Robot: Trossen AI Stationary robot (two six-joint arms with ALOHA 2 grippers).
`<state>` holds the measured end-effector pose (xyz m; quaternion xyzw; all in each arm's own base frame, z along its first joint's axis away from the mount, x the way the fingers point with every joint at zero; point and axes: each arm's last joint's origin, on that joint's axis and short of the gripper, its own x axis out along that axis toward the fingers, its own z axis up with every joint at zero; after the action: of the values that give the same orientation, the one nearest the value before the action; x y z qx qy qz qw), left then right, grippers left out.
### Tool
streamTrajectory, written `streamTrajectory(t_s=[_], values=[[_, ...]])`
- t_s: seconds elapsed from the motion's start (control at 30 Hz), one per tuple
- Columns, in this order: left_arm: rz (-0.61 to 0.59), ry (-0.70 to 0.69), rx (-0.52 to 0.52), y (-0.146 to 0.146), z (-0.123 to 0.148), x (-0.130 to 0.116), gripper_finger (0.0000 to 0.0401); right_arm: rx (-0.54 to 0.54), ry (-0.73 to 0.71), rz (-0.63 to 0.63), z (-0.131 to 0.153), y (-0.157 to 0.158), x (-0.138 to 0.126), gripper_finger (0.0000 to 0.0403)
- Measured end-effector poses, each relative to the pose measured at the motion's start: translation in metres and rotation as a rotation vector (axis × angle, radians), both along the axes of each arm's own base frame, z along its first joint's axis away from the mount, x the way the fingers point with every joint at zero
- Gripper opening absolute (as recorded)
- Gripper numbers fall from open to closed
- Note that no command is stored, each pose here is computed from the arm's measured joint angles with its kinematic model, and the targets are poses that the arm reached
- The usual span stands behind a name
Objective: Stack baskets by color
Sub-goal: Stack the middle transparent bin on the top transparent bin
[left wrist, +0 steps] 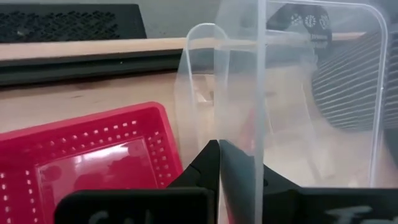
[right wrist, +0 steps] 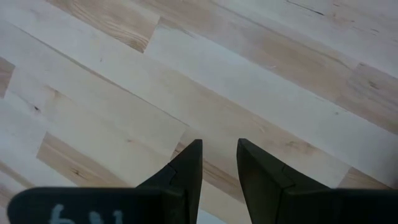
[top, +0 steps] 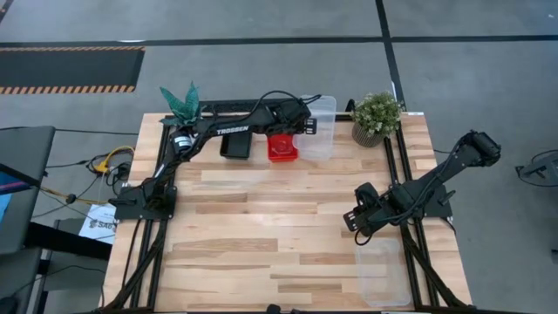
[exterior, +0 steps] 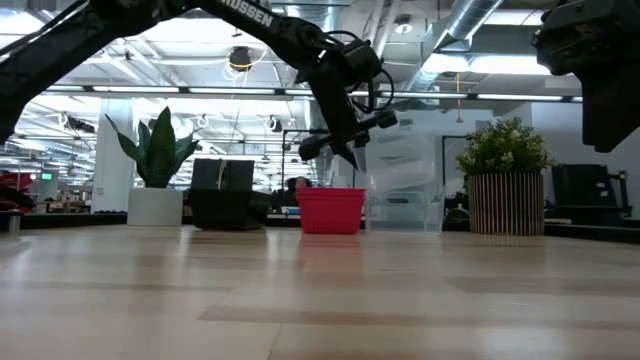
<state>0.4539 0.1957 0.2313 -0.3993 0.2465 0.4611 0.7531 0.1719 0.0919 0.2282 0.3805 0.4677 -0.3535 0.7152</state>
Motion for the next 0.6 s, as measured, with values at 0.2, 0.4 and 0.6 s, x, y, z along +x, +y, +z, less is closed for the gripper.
streamTrajectory(t_s=[0.2, 0.4, 0.6], values=[[0.017, -0.009, -0.008, 0.004, 0.0, -0.002, 0.0, 0.0, -0.001, 0.0, 0.0, 0.0, 0.0, 0.0122], [-0.022, -0.006, -0.055, 0.007, -0.01, 0.002, 0.0, 0.001, -0.001, 0.0, 0.0, 0.0, 0.0, 0.0122], [-0.014, 0.006, -0.134, 0.007, -0.028, 0.005, 0.0, 0.003, -0.005, -0.001, 0.0, 0.0, 0.0, 0.0122]])
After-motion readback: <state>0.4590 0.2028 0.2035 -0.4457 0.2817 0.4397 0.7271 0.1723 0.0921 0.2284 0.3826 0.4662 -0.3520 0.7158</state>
